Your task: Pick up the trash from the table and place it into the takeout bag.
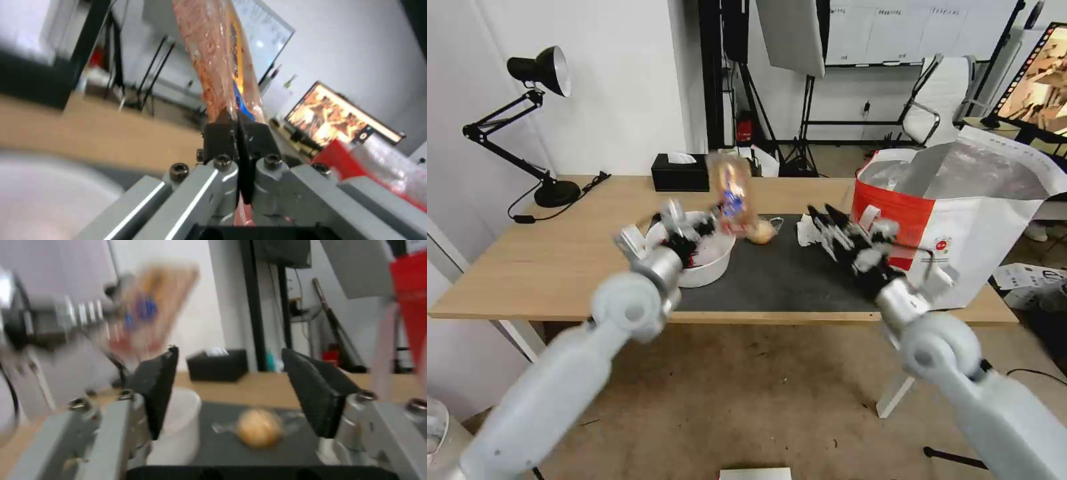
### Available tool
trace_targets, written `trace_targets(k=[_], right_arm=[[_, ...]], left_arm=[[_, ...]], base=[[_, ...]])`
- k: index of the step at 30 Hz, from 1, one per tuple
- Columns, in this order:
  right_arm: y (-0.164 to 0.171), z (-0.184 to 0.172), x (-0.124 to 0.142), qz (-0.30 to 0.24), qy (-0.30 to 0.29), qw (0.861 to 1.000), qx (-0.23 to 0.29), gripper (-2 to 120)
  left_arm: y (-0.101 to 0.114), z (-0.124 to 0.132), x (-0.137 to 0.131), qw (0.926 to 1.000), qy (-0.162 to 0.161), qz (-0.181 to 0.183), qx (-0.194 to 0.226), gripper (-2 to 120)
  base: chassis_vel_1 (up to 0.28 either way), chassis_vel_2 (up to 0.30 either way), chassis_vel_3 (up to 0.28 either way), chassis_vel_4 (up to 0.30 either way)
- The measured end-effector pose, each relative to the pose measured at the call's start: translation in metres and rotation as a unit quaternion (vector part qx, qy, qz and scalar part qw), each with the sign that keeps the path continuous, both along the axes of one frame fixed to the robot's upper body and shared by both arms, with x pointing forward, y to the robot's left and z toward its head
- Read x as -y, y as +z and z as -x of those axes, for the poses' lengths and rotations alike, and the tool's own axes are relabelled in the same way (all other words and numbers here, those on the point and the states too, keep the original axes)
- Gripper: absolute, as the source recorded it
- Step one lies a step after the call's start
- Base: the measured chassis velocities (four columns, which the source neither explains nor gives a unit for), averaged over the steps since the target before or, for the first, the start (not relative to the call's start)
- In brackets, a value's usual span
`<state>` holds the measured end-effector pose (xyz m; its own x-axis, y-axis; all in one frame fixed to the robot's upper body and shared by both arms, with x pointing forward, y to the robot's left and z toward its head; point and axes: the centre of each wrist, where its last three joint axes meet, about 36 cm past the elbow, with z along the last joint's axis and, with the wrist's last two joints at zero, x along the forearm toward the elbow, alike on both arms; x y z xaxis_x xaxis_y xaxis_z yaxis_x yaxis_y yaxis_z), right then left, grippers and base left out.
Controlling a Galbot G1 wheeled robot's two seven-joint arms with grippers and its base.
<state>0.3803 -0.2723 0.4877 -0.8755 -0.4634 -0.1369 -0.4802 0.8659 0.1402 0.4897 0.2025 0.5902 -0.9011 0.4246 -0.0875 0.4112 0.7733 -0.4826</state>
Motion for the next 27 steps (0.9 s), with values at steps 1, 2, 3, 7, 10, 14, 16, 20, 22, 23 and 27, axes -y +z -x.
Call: trace_targets(k=[1, 2, 3, 7, 10, 14, 16, 20, 22, 23, 27], right_arm=[[0.000, 0.000, 0.000, 0.000, 0.000, 1.000, 0.000, 65], [-0.005, 0.008, 0.001, 0.027, -0.019, 0.999, -0.005, 70], [-0.007, 0.009, 0.001, 0.032, -0.023, 0.999, -0.006, 70], [-0.028, 0.040, -0.001, 0.092, -0.074, 0.993, -0.025, 87], [-0.040, 0.058, -0.002, 0.111, -0.094, 0.989, -0.034, 97], [-0.051, 0.077, -0.007, 0.116, -0.109, 0.986, -0.049, 100], [-0.053, 0.082, -0.010, 0.116, -0.110, 0.986, -0.053, 100], [-0.058, 0.093, -0.016, 0.115, -0.112, 0.985, -0.058, 100], [-0.059, 0.099, -0.019, 0.113, -0.114, 0.985, -0.059, 100], [-0.059, 0.099, -0.019, 0.113, -0.114, 0.985, -0.059, 100], [-0.061, 0.106, -0.018, 0.113, -0.116, 0.985, -0.060, 100]], left_arm=[[0.000, 0.000, 0.000, 1.0000, 0.000, 0.000, 0.000, 0], [0.012, -0.007, 0.005, 0.9997, -0.009, -0.010, 0.019, 0], [0.016, -0.009, 0.008, 0.9995, -0.012, -0.014, 0.025, 0], [0.056, -0.040, 0.053, 0.9913, -0.051, -0.068, 0.101, 0], [0.070, -0.058, 0.096, 0.9791, -0.084, -0.115, 0.145, 0], [0.070, -0.074, 0.155, 0.9410, -0.124, -0.217, 0.228, 0], [0.066, -0.078, 0.169, 0.9257, -0.137, -0.246, 0.252, 0], [0.055, -0.089, 0.198, 0.8825, -0.169, -0.316, 0.304, 0], [0.050, -0.101, 0.213, 0.8517, -0.190, -0.364, 0.325, 0], [0.050, -0.101, 0.213, 0.8517, -0.190, -0.364, 0.325, 0], [0.052, -0.114, 0.223, 0.8370, -0.209, -0.401, 0.308, 0]], base=[[0.000, 0.000, 0.000, 0.000], [0.000, 0.000, 0.000, 0.000], [0.000, 0.000, 0.000, 0.000], [0.000, 0.000, 0.000, 0.000], [0.000, 0.000, 0.000, 0.000], [0.000, 0.000, 0.000, 0.000], [0.000, 0.000, 0.000, 0.000], [0.000, 0.000, 0.000, 0.000], [0.000, 0.000, 0.000, 0.000], [0.000, 0.000, 0.000, 0.000], [0.000, 0.000, 0.000, 0.000]])
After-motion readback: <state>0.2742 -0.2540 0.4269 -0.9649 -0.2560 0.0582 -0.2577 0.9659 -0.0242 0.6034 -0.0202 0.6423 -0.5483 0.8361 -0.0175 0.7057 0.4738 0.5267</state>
